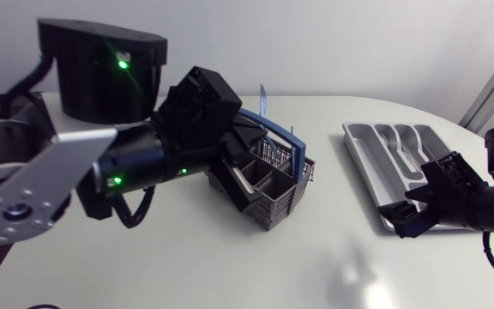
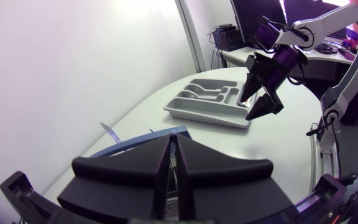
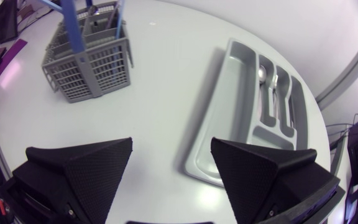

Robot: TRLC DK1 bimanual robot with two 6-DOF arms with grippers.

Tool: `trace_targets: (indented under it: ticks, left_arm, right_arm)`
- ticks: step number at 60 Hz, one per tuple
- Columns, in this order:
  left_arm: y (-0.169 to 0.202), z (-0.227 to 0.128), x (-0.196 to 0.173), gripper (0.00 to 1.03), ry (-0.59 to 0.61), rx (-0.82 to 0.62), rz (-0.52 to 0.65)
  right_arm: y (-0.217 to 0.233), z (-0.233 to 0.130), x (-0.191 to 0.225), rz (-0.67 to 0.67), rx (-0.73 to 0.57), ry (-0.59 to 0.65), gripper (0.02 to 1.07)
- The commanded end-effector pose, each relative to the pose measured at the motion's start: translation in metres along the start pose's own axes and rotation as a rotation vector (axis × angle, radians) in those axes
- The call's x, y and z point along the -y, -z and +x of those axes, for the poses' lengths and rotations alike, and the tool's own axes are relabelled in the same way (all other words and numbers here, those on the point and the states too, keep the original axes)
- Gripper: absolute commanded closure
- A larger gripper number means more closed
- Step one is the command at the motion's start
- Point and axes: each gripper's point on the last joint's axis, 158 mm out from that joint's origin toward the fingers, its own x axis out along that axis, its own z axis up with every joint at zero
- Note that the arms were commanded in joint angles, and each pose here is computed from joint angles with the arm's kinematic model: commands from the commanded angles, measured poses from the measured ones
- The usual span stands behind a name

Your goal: Unload the cutlery basket into the drawer organizer.

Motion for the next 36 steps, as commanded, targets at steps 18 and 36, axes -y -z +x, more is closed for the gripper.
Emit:
trace_targets:
  ticks: [18,36]
  left_arm:
    - [-0.049,-0.03,0.028,1.0,0.279,-0.024,-0.074]
    - [-0.038,-0.018,0.047,1.0,0.483,-0.135,-0.191]
  right_arm:
    - [-0.081,-0.06,-0.116,-0.19,0.203,-0.382,0.12]
    - [-0.102,-0.08,-0.172,-0.342,0.326,-0.511,0.33]
